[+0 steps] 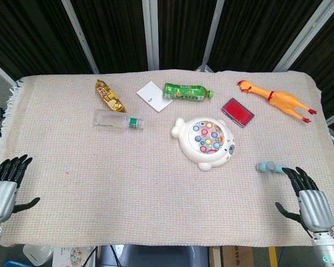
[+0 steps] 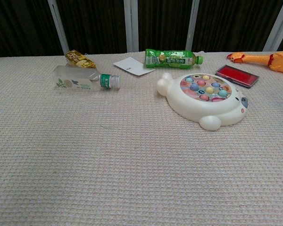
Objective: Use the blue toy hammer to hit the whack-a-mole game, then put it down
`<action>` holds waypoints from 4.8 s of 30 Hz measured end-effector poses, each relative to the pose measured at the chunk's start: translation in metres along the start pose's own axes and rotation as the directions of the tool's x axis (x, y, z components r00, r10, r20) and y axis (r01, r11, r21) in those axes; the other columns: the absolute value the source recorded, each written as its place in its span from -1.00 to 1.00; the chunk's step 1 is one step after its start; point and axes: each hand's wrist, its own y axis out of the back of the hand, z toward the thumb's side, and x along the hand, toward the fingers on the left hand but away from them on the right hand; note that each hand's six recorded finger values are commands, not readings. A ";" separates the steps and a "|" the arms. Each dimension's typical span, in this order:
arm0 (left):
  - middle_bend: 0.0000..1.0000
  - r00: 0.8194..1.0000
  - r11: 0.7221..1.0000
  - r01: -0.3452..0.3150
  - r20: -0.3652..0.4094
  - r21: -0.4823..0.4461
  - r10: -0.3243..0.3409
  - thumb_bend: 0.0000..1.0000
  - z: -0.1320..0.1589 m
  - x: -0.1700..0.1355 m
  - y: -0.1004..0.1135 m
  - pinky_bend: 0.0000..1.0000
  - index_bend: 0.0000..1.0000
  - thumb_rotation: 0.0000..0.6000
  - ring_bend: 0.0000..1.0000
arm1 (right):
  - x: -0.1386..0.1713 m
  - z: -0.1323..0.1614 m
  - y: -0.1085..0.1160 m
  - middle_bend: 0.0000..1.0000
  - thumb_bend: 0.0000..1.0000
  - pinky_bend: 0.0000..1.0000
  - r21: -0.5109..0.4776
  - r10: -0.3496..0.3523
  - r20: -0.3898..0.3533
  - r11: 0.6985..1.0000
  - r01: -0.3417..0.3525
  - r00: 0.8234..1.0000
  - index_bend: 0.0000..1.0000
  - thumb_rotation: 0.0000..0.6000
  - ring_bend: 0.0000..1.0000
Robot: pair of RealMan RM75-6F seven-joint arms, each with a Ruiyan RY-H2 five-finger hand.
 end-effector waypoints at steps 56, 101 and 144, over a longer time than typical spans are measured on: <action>-1.00 0.999 1.000 -0.009 0.033 0.027 0.009 -0.95 0.021 0.003 0.009 -1.00 -1.00 1.00 -1.00 | -0.121 -0.056 -0.033 -0.60 -0.46 -0.72 0.072 0.249 0.163 0.962 -0.263 0.955 -0.57 1.00 -0.86; -1.00 0.999 0.999 0.008 0.030 0.037 -0.009 -0.95 0.022 0.008 0.006 -1.00 -1.00 1.00 -1.00 | -0.140 -0.062 -0.080 -0.18 -0.06 -0.72 -0.021 0.278 0.188 0.960 -0.279 0.942 -0.15 1.00 -0.56; -1.00 0.999 0.999 0.029 0.016 0.040 -0.030 -0.95 0.018 0.008 0.001 -1.00 -1.00 1.00 -1.00 | -0.141 -0.061 -0.086 0.09 0.41 -0.67 -0.024 0.274 0.175 0.961 -0.274 0.946 0.24 1.00 -0.31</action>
